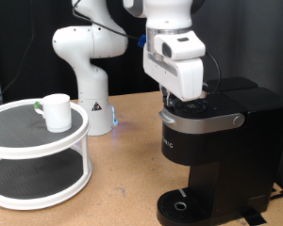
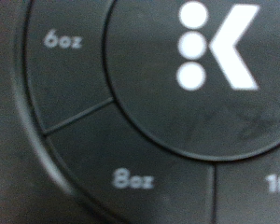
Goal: Make a cup of coffee with the keurig machine
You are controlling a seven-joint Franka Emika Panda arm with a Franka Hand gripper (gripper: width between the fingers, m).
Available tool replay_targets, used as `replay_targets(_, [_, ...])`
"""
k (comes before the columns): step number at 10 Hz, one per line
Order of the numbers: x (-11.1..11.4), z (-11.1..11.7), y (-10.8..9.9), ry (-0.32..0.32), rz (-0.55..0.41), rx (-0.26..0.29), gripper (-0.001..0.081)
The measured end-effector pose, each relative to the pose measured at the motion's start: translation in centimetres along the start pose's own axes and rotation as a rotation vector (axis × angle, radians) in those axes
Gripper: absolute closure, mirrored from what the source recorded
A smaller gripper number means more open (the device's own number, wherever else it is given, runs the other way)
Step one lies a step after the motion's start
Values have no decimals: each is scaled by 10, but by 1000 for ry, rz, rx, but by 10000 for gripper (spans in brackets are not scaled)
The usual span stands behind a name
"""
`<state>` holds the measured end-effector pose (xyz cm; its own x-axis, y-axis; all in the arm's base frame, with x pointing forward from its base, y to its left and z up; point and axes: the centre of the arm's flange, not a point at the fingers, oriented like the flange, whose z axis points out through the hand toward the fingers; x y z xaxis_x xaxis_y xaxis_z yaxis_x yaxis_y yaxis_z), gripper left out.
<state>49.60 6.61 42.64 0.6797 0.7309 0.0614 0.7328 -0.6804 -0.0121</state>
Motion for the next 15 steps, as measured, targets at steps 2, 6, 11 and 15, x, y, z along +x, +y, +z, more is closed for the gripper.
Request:
replay_targets(2, [1, 0, 1, 0, 3, -1, 804])
replay_targets(6, [8, -3, -1, 80, 9, 62, 804])
replay_targets(11, [21, -64, 0, 217, -2, 160, 804])
replay_targets(15, [14, -64, 1, 193, -70, 194, 804])
